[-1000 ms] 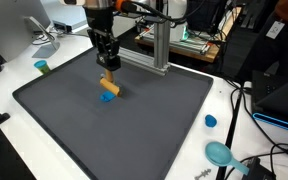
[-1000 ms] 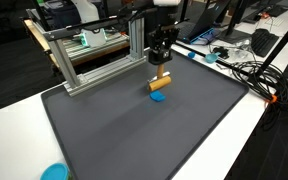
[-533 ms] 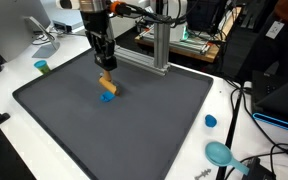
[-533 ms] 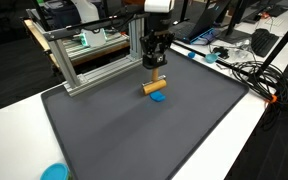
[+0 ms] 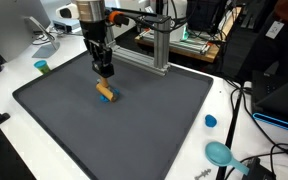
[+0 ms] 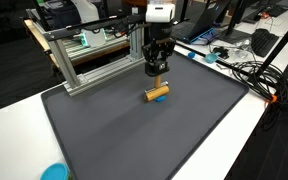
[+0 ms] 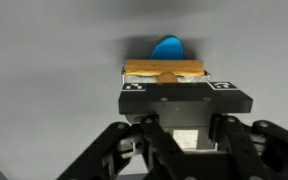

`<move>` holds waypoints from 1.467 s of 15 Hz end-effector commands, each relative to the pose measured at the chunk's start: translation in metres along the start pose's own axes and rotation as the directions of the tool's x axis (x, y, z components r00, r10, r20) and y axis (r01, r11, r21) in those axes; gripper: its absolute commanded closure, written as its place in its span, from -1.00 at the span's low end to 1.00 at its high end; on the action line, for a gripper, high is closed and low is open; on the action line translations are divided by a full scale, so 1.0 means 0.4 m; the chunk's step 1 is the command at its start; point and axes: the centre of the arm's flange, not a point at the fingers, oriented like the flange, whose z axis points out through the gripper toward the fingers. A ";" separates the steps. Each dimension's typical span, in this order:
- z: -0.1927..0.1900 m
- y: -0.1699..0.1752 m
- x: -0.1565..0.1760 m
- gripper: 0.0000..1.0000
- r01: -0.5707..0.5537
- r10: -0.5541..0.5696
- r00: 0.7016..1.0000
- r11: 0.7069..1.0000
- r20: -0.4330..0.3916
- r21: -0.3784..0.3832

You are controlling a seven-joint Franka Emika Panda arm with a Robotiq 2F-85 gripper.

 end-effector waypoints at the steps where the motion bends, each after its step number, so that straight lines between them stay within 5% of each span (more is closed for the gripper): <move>1: 0.029 0.003 0.024 0.57 0.011 -0.011 0.999 1.000 -0.051 0.005; 5: 0.021 -0.004 0.049 0.57 0.025 -0.022 0.990 0.999 -0.139 0.020; 11: 0.087 0.011 0.066 0.57 -0.005 0.005 0.995 1.000 -0.103 0.004; 17: -0.054 -0.062 0.063 0.57 0.112 -0.101 0.967 0.993 -0.232 0.033; 22: -0.202 -0.145 -0.033 0.57 0.363 -0.362 0.932 0.929 -0.034 0.071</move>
